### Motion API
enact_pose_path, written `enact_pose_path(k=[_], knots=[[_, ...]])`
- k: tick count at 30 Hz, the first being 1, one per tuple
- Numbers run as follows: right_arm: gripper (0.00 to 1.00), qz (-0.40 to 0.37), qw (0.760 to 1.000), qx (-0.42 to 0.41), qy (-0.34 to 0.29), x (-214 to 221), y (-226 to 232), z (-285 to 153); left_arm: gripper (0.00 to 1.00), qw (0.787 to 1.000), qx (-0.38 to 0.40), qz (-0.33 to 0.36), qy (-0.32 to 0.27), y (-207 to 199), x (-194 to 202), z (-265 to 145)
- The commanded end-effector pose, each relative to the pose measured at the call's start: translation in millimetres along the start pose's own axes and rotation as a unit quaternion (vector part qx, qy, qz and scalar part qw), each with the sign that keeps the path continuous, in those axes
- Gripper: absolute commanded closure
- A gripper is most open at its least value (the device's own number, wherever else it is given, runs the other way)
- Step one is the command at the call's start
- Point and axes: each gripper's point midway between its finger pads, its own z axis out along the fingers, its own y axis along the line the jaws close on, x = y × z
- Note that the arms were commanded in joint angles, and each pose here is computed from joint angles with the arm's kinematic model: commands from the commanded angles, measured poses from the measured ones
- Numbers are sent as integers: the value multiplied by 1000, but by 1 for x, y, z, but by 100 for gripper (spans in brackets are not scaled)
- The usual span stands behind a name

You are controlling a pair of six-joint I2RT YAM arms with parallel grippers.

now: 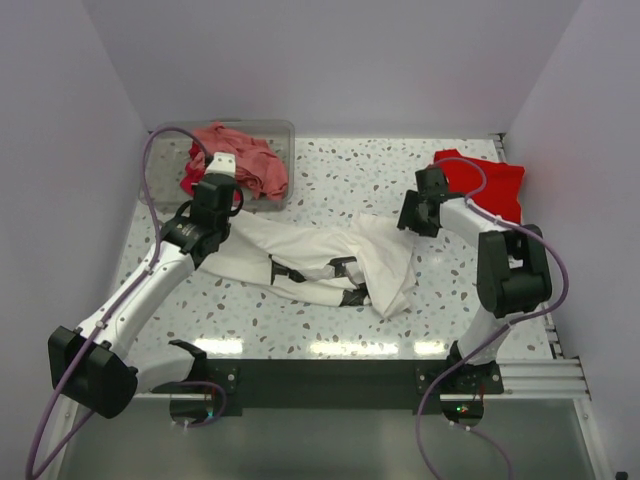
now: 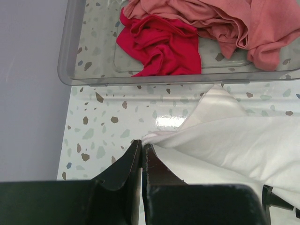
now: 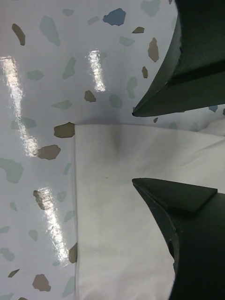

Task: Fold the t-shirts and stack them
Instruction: Flatten the tshirt out

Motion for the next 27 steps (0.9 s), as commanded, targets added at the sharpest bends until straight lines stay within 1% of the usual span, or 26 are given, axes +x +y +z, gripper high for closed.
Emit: enact_pose_path(k=[1, 10, 17, 18, 20, 23, 24, 25, 26, 27], knots=[[42, -1, 1000, -5, -22, -20, 5, 10, 100, 999, 0, -23, -24, 3, -12, 0], [44, 6, 1000, 4, -17, -24, -2, 29, 100, 1000, 0, -23, -22, 3, -9, 2], [54, 3, 1000, -12, -1, -16, 4, 42, 100, 1000, -1, -24, -18, 4, -7, 4], [57, 3, 1000, -15, -1, -16, 5, 42, 100, 1000, -1, -23, -18, 4, -7, 4], [61, 2, 1000, -19, 4, -13, 6, 46, 100, 1000, -2, -24, -18, 4, -7, 4], [72, 0, 1000, -18, 10, -11, 6, 48, 100, 1000, -2, -25, -18, 4, -6, 4], [86, 0, 1000, -17, 9, -12, 5, 48, 100, 1000, -2, -25, -17, 4, -6, 5], [94, -1, 1000, -17, 9, -11, 5, 47, 100, 1000, -1, -25, -17, 4, -6, 5], [100, 0, 1000, -15, 5, -14, 5, 43, 100, 1000, -1, -25, -18, 5, -6, 5], [100, -1, 1000, -14, 3, -15, 4, 40, 100, 999, -1, -26, -18, 5, -6, 5]])
